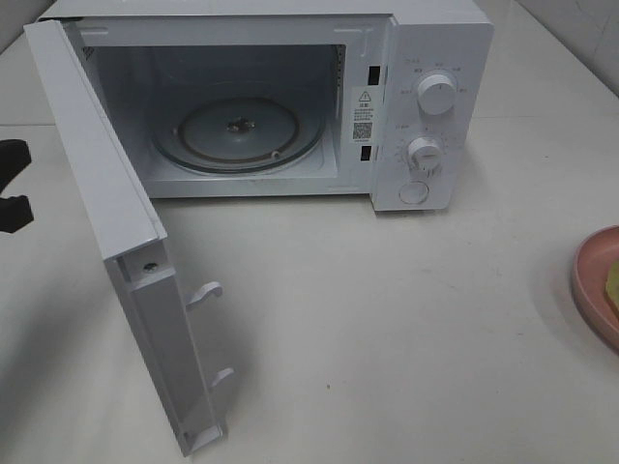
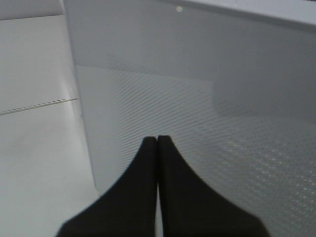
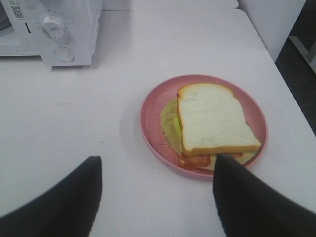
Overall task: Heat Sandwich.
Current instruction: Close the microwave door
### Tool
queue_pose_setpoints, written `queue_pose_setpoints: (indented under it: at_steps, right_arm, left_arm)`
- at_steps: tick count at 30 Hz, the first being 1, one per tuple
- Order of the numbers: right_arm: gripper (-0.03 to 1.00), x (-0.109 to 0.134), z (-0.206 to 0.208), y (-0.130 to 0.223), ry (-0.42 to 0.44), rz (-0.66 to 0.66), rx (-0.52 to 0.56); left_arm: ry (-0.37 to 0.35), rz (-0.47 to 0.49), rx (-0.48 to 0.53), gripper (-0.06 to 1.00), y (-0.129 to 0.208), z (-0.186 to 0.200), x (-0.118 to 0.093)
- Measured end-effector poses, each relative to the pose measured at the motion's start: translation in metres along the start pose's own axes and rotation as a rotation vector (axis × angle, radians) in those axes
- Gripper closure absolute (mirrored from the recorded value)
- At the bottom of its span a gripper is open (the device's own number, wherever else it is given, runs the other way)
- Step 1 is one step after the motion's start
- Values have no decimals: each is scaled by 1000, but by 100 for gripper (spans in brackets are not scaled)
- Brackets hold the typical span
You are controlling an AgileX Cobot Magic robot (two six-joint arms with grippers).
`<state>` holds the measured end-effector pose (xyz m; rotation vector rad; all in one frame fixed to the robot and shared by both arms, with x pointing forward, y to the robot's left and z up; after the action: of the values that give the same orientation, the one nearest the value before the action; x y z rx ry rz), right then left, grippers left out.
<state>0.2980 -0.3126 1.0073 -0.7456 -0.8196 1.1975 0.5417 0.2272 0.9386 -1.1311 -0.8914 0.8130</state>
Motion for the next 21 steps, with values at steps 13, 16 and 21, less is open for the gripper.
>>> queue_pose_setpoints:
  at_steps: [13, 16, 21]
  right_arm:
    - [35, 0, 0, 0, 0, 0, 0]
    - [35, 0, 0, 0, 0, 0, 0]
    - [35, 0, 0, 0, 0, 0, 0]
  left_arm:
    - [99, 44, -25, 94, -10, -39, -40]
    - [134, 43, -43, 94, -16, -50, -55]
    - [121, 59, -50, 94, -23, -61, -63]
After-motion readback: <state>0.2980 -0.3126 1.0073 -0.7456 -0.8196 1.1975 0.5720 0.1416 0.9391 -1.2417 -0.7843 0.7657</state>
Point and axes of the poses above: a point on each arm's last joint axis where the gripper is mounted, z pointing back along that axis away from the gripper, x along the wrist's bending axis when the last joint is at zero, y = z × x, the point moved 8 cm from there along -z, pointing out along that axis toward the gripper, and after that the axes turned 12 degrees about -z, right-handed, at the moved point
